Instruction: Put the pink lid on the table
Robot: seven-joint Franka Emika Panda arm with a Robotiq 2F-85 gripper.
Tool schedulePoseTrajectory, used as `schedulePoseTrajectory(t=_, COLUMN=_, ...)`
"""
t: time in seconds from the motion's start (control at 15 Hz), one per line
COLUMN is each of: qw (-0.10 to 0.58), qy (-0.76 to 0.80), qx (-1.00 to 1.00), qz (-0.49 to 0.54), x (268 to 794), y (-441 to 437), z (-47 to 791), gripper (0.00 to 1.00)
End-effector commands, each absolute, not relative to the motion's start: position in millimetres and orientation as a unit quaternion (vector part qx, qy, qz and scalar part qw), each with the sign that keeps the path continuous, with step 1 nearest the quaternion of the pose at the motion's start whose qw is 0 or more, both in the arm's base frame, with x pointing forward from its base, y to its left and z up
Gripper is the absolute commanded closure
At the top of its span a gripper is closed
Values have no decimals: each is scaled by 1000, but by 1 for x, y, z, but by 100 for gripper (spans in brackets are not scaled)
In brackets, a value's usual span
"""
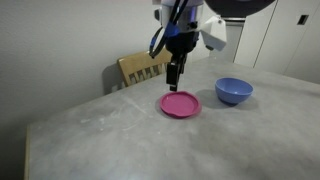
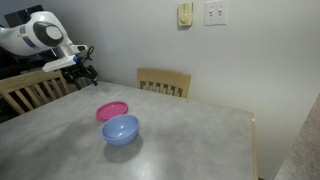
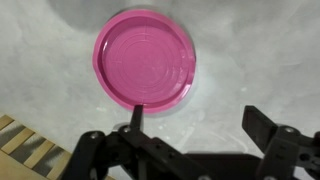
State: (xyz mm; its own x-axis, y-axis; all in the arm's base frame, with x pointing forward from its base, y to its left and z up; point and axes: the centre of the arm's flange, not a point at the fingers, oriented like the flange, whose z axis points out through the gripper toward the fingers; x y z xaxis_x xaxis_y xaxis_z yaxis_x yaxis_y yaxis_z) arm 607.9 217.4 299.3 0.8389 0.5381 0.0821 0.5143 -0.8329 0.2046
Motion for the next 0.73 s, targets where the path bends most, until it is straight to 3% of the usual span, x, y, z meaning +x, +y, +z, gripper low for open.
schedulePoseTrajectory(t=0.0, qw=55, qy=296, qx=951, qz=72, x=549, y=191, z=339, gripper=0)
schedulePoseTrajectory(t=0.2, qw=30, qy=302, qx=950, qz=67, x=523, y=179, z=361, gripper=0)
schedulePoseTrajectory(t=0.27, qw=48, qy=293, qx=952, qz=68, x=554, y=200, z=346, gripper=0)
schedulePoseTrajectory(t=0.67, qw=42, qy=296, qx=952, qz=67, x=533, y=190, z=357, gripper=0)
